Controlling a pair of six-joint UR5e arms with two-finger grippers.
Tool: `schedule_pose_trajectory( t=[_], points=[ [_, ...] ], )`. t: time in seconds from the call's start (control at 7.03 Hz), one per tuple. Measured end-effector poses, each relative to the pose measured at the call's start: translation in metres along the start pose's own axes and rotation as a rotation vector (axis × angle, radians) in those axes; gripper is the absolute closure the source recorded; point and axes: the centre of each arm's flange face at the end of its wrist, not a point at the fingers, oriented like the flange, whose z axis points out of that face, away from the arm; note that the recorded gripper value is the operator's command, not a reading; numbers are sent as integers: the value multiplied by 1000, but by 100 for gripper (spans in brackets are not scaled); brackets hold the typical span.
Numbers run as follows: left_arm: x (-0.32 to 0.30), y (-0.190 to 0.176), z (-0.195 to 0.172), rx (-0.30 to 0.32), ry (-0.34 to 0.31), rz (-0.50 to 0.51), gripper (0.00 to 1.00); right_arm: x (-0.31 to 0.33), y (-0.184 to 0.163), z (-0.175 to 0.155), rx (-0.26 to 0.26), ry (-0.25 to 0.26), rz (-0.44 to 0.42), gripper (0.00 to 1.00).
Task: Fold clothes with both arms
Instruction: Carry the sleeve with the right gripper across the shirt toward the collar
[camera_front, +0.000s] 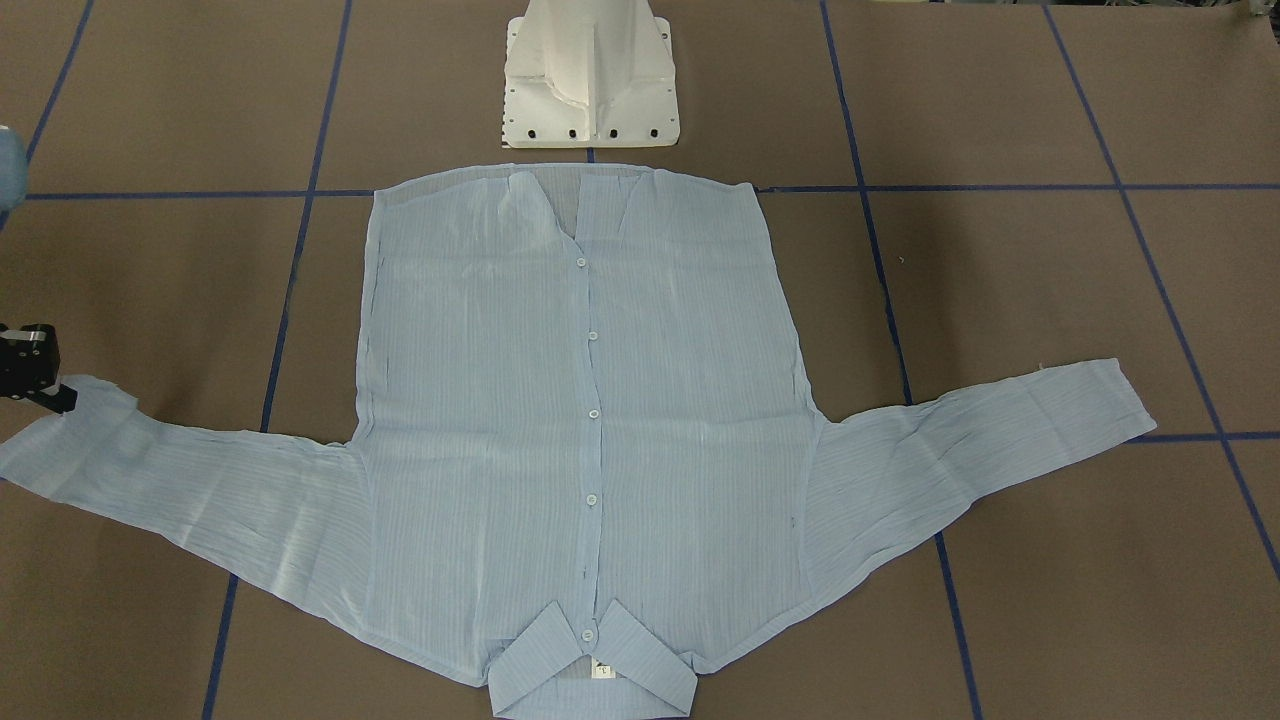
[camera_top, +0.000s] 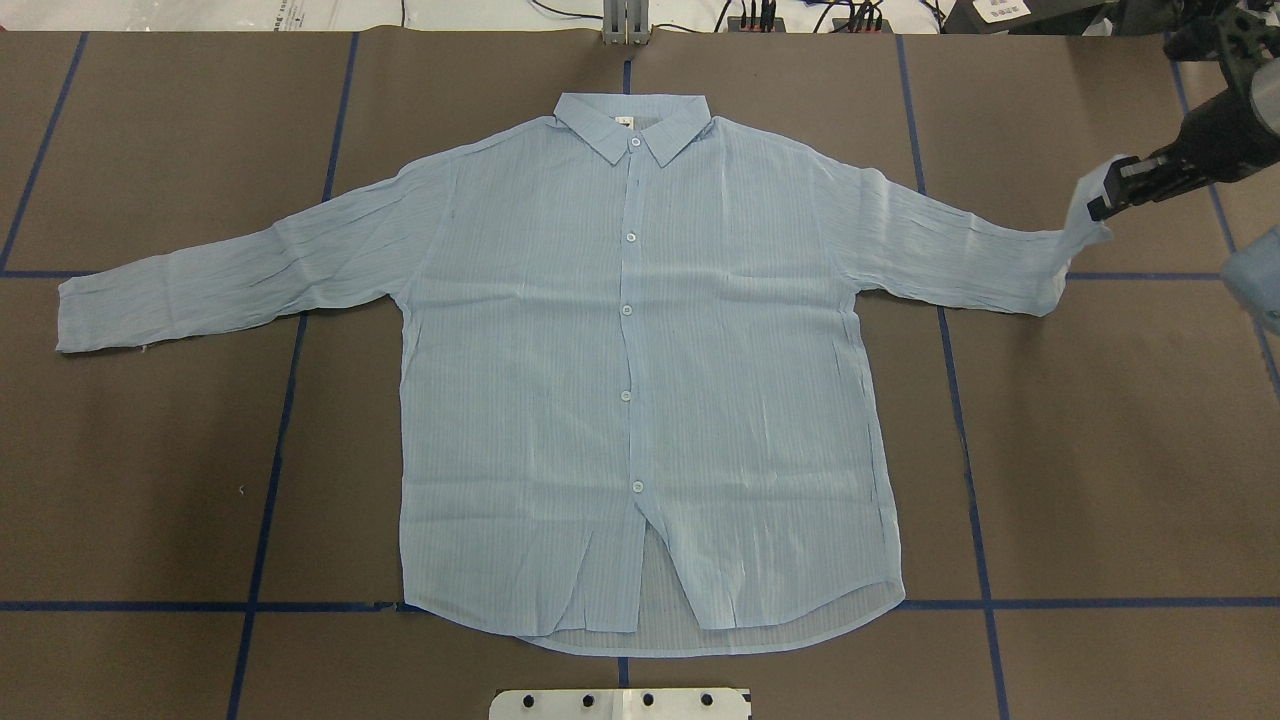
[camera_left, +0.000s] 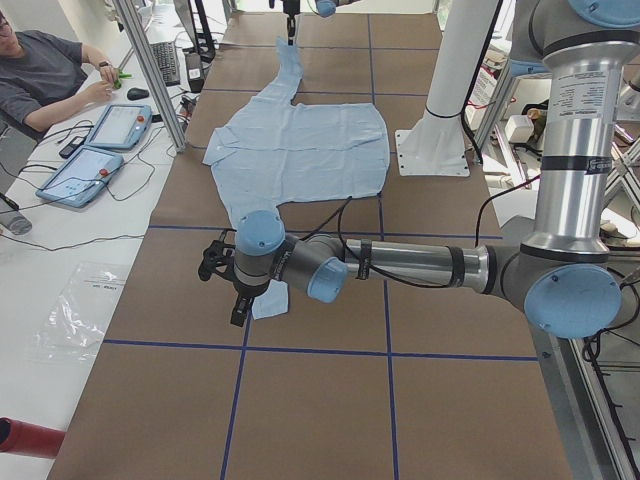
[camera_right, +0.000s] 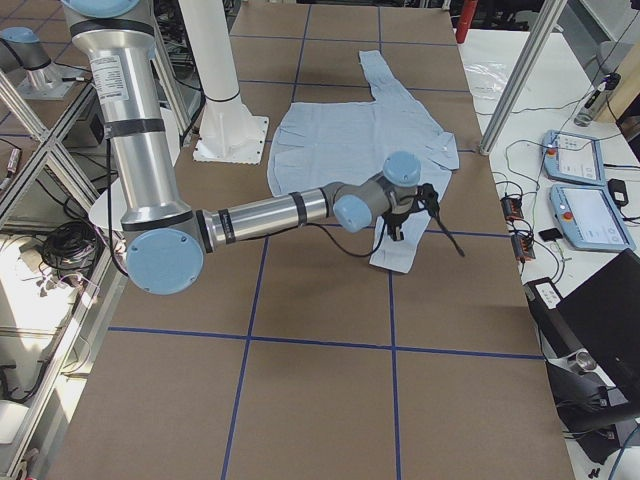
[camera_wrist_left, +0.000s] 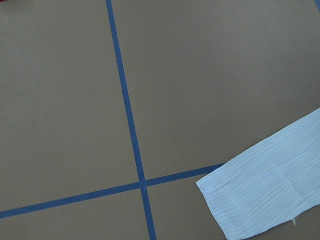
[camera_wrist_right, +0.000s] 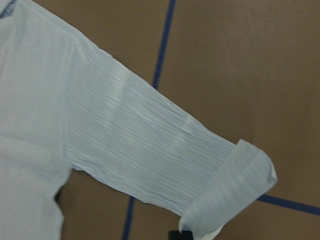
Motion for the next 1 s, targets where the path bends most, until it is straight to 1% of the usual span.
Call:
schedule_pose_trajectory(
  t=[0.28, 0.43, 0.57, 0.71, 1.0],
  points=[
    [-1, 1, 1, -3, 0, -4, 1, -137, -42, -10, -6, -106, -25, 100],
    [-2, 2, 2, -5, -1, -6, 1, -197, -64, -13, -3, -146, -17, 100],
    [-3, 3, 3, -8, -1, -8, 1, -245, -86, -13, -3, -172, -9, 100],
    [-5, 3, 4, -10, -2, -10, 1, -282, -108, -4, -6, -175, -10, 100],
    [-5, 3, 5, -11, -3, -11, 1, -336, -136, 30, 4, -130, -20, 100]
  ],
)
